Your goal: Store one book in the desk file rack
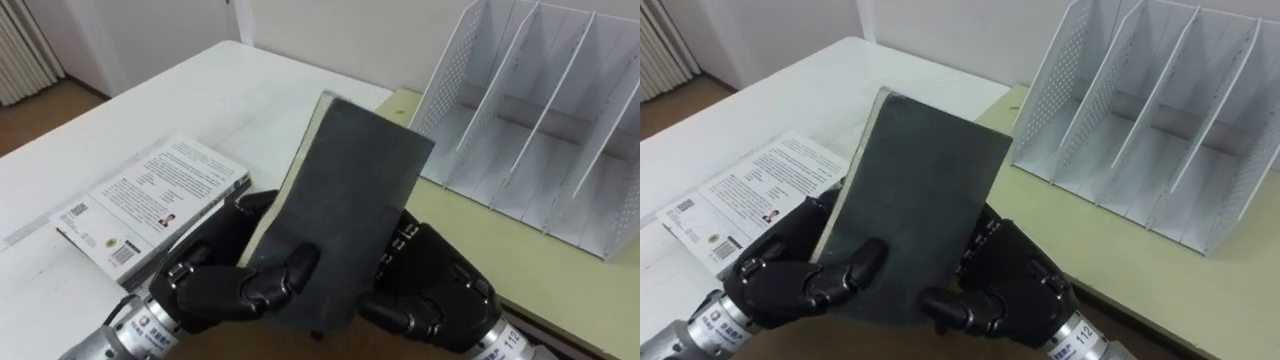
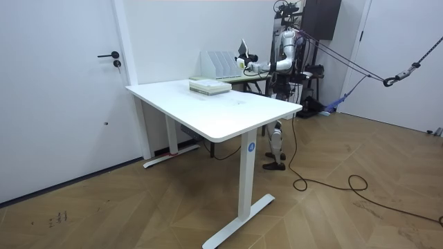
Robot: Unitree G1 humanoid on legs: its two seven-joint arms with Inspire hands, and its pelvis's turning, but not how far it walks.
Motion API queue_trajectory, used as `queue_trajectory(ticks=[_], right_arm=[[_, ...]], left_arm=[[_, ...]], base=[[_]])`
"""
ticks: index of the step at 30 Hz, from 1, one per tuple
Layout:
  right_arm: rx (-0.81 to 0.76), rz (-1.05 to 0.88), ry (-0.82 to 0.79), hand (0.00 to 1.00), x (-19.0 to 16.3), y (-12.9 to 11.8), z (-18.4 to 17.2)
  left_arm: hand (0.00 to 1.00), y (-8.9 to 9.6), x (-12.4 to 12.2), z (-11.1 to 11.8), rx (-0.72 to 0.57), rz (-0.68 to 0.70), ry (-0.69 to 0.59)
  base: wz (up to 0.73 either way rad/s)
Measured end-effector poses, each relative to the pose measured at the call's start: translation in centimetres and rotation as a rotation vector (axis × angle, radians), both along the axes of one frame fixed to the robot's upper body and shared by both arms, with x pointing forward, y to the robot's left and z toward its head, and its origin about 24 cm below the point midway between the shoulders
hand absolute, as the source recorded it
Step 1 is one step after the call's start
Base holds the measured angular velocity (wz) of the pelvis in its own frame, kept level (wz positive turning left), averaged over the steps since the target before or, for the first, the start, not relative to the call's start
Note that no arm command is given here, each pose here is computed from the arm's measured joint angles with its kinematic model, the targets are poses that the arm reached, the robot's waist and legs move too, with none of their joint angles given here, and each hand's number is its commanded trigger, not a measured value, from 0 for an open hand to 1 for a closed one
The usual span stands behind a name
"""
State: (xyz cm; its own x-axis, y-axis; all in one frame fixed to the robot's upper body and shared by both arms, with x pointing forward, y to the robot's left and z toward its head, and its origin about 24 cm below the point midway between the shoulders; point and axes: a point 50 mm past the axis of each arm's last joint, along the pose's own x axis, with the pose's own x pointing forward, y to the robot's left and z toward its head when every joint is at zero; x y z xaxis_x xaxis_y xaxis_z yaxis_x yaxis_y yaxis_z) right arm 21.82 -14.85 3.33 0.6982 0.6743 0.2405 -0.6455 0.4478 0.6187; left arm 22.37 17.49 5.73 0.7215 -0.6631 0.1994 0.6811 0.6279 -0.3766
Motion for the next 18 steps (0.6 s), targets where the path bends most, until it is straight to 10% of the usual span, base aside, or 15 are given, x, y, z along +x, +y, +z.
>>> queue_trajectory(ticks=[18], right_arm=[[-0.024, 0.04, 0.045, 0.0, -0.3, -0.35, -0.3]], left_arm=[[1.0, 0.8, -0.14, -0.6, 0.019, -0.026, 0.057]], base=[[0.0]])
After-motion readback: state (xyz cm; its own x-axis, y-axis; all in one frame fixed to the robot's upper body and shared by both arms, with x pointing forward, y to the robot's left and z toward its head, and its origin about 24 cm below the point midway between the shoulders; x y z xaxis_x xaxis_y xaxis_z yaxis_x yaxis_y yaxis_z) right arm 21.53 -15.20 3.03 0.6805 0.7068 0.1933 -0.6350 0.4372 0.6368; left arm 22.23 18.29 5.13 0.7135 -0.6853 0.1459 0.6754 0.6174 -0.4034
